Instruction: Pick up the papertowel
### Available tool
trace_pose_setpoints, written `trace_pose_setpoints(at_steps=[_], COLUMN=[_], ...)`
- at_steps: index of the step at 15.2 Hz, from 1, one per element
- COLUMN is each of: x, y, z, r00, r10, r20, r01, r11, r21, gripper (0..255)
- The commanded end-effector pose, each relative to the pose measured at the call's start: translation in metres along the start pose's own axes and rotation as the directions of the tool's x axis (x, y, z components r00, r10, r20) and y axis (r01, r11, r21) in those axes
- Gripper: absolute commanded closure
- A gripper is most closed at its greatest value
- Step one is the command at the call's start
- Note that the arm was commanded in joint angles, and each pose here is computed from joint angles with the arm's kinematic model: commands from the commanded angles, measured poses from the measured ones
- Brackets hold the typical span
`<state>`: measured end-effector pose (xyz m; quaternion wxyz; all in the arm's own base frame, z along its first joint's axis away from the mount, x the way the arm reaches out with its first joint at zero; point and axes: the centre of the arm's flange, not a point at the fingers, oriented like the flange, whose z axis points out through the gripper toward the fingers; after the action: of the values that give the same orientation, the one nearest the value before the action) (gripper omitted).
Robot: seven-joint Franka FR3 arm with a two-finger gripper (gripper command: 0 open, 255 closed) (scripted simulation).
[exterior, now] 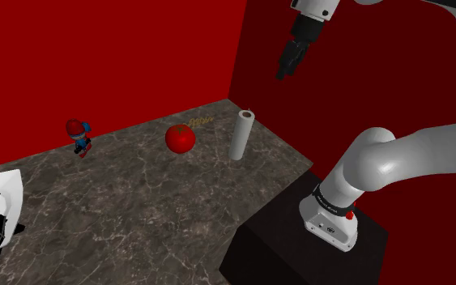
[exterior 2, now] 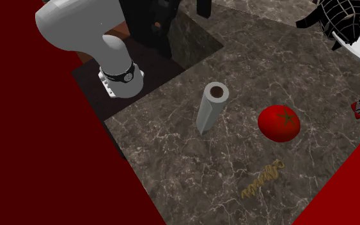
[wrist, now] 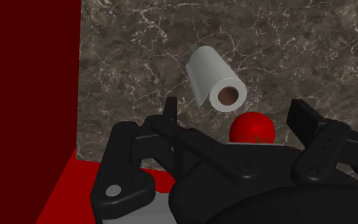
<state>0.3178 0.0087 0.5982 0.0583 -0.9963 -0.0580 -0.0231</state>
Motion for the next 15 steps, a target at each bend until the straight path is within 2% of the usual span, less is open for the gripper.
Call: trace_pose_setpoints(at_steps=[1, 7, 13, 15], x=[0.0, 0.038, 0.077, 0.079], y=[0.0, -0.026, -0.043, -0.043], z=[0.0, 0.069, 0.14, 0.149], r00=[1.0, 0.992, 0.967, 0.965], r10=[0.0, 0.129, 0.256, 0.262], r20=[0.0, 0.003, -0.004, -0.005], r01=[0.0, -0.128, -0.254, -0.26], r11=[1.0, 0.989, 0.957, 0.954], r21=[0.0, -0.071, -0.142, -0.146], gripper=[0, 0, 0, 0])
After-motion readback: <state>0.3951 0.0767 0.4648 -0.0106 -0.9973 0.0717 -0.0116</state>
